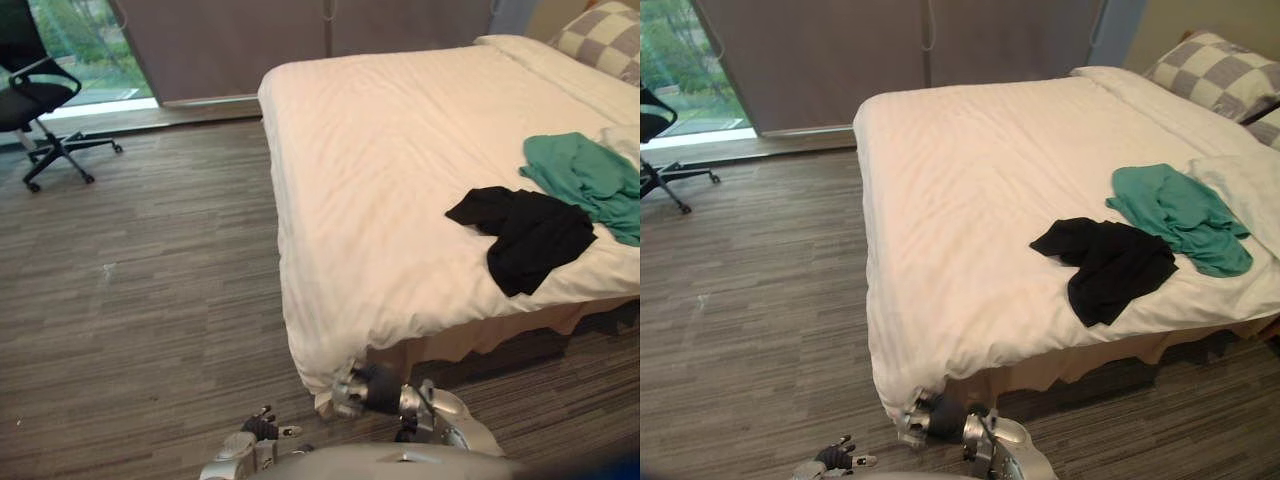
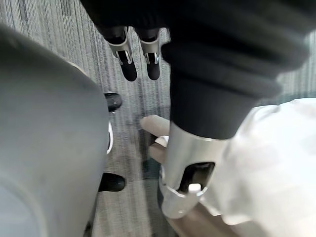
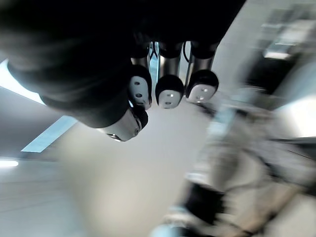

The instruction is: Tidy the bed and pick cloth on bed and put in laundry

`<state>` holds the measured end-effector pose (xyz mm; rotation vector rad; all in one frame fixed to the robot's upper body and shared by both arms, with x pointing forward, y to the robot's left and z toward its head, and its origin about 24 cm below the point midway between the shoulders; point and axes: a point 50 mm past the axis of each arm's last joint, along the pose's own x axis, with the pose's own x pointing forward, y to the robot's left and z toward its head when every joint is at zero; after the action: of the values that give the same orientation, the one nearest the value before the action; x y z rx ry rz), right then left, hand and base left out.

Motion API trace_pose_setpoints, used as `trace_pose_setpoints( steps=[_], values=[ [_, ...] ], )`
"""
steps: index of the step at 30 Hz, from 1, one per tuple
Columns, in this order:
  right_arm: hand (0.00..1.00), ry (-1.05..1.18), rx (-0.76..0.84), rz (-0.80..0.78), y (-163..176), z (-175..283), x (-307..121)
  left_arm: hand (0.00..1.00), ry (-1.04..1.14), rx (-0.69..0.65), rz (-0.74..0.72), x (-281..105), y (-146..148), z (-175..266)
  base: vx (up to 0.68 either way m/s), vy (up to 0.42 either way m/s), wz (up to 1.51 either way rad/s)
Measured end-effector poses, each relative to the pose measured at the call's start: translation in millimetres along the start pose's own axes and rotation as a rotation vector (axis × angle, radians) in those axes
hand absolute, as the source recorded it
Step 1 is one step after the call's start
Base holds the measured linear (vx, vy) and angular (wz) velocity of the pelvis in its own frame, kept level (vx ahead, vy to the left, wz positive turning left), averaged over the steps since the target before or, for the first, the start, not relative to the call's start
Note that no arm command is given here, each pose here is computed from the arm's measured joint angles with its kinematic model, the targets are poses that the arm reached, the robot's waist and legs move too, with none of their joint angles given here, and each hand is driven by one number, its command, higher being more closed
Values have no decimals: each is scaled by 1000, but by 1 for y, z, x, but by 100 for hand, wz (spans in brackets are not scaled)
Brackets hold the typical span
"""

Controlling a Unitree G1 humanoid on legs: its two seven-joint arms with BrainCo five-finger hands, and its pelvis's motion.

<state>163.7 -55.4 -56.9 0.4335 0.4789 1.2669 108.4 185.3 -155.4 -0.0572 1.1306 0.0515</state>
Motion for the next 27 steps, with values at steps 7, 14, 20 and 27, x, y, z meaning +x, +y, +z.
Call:
trace_pose_setpoints(
  steps=[7,14,20,27],
  values=[
    [100,-161,-357,-285,-63,140,1,0,-259,148,21,4,6,117,-137,10,14],
    [100,-455,-517,-203,-41,234,-4,0,-537,169,6,-26,-11,240,-60,5,-4],
    [100,-709,-695,-50,20,301,-6,0,-624,46,-99,-42,-47,270,-94,-52,-9],
    [100,-1199,-667,-318,27,362,-127,0,-549,-28,-114,-33,-46,252,-34,-44,-28]
  ],
)
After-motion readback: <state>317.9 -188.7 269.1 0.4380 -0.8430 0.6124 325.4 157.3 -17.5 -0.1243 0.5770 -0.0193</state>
